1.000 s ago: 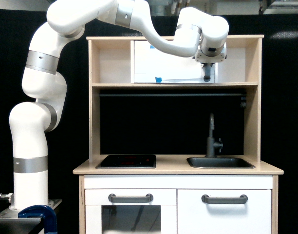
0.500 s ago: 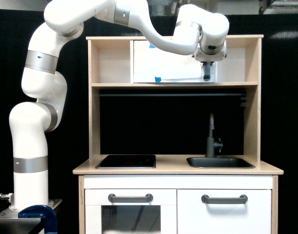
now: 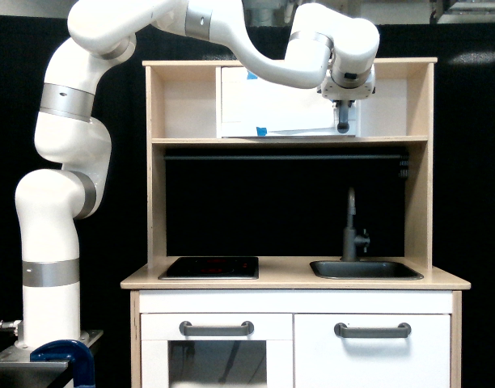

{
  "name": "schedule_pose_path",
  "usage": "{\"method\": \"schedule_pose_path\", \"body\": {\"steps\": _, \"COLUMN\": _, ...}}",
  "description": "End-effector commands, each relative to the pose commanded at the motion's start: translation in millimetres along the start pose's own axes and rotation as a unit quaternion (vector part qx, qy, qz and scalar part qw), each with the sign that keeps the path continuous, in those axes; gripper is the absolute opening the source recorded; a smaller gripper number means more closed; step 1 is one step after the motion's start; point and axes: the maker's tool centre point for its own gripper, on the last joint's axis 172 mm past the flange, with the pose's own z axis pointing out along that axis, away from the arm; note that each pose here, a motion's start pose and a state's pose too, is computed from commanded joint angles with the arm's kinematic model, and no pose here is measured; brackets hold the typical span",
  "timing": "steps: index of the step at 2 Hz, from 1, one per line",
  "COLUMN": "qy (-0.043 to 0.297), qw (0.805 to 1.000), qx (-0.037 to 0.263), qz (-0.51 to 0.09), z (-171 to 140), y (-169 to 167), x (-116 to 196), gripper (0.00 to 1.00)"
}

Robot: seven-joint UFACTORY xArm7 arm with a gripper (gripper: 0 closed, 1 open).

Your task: Open the oven door

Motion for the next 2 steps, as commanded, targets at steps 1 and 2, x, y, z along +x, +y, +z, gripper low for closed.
{"method": "schedule_pose_path", "body": {"steps": 1, "qy": 0.000, "qw": 1.000, "qx": 0.000, "qz": 0.000, "z": -12.0, "y": -9.0, "x": -0.4, "gripper": 0.00}}
{"method": "schedule_pose_path", "body": {"steps": 2, "qy": 0.000, "qw": 1.000, "qx": 0.000, "qz": 0.000, "z": -20.0, "y": -2.2, "x": -3.5, "gripper": 0.00}}
